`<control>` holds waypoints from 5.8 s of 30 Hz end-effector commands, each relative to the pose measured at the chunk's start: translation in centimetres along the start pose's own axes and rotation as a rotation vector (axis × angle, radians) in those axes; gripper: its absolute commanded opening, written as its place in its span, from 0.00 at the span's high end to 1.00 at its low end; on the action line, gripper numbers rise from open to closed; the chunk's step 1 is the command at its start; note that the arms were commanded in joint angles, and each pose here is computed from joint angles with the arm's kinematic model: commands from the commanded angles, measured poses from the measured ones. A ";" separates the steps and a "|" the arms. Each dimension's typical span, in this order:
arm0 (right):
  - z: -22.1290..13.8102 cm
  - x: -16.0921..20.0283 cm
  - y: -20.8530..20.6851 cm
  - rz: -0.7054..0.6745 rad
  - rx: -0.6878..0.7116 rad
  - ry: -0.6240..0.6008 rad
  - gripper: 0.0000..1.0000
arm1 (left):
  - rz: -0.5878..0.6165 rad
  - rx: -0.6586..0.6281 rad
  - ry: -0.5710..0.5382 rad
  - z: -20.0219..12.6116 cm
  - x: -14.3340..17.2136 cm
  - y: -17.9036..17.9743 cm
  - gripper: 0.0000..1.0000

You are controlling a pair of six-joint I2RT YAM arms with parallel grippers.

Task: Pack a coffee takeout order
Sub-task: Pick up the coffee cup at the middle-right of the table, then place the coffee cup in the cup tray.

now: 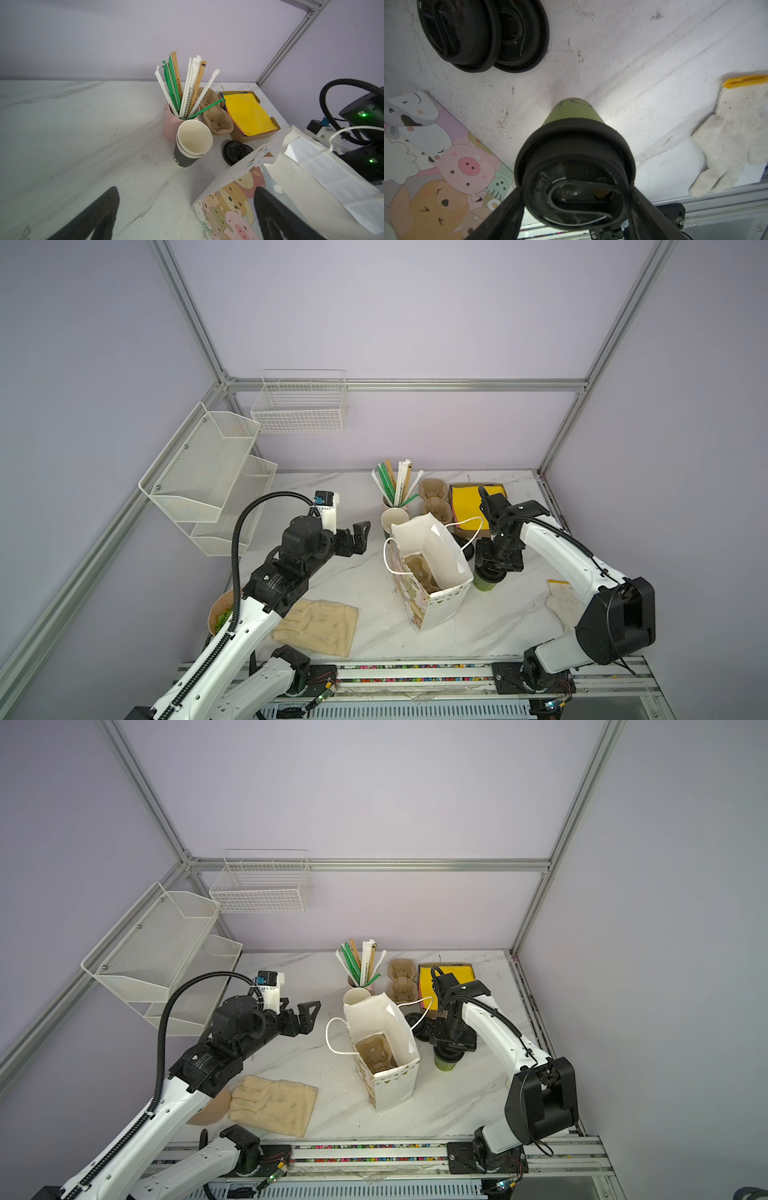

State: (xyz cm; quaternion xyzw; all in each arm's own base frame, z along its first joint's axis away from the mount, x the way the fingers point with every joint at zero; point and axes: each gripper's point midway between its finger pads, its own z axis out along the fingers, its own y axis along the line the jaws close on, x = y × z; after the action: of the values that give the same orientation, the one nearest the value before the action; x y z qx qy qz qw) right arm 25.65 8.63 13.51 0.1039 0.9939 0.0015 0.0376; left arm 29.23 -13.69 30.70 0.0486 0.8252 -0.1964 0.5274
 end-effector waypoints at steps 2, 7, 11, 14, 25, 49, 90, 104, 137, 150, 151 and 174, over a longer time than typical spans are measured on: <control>0.2 0.8 -0.7 -0.016 0.038 0.022 0.24 | -0.007 -0.003 -0.008 0.4 0.2 0.3 0.00; 0.6 1.1 -0.8 -0.018 0.036 0.030 0.25 | -0.007 -0.005 -0.008 0.4 0.3 0.3 0.00; -0.1 1.0 -0.9 -0.014 0.035 0.016 0.26 | -0.007 -0.004 -0.005 0.5 0.3 0.3 0.00; -1.3 0.8 -1.0 -0.009 0.032 -0.006 0.26 | -0.008 -0.001 -0.007 0.4 0.3 0.3 0.00; -6.5 -1.0 -1.5 0.013 0.028 -0.148 0.27 | -0.015 0.004 -0.009 0.4 0.2 0.4 0.00; -24.9 -6.1 1.6 0.023 -0.297 -0.624 0.28 | -0.027 0.008 0.002 0.8 0.3 0.6 0.00; -28.1 3.1 11.9 -0.376 -0.706 -0.630 0.31 | -0.038 0.005 0.015 1.4 0.5 1.0 0.00; -20.5 6.8 14.5 -0.420 -0.410 -0.449 0.32 | -0.038 0.009 0.007 1.1 0.3 1.0 0.00; -8.0 11.0 14.9 -0.555 -0.104 -0.088 0.36 | -0.042 0.019 0.012 1.0 0.5 0.9 0.00; -6.4 11.7 14.2 -0.572 -0.062 -0.040 0.37 | -0.043 0.018 0.012 1.1 0.5 0.9 0.00; -6.2 11.7 14.1 -0.572 -0.058 -0.038 0.37 | -0.043 0.020 0.013 1.1 0.5 0.9 0.00; -4.5 11.6 13.8 -0.579 0.002 -0.013 0.37 | -0.044 0.020 0.010 1.0 0.4 0.9 0.00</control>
State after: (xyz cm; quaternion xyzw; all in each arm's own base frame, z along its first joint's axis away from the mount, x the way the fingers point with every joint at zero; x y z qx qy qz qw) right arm 17.24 25.40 17.65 -0.1805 0.9820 0.0119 0.0547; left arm 30.16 -13.29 29.65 0.0397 0.8351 -0.2059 0.5085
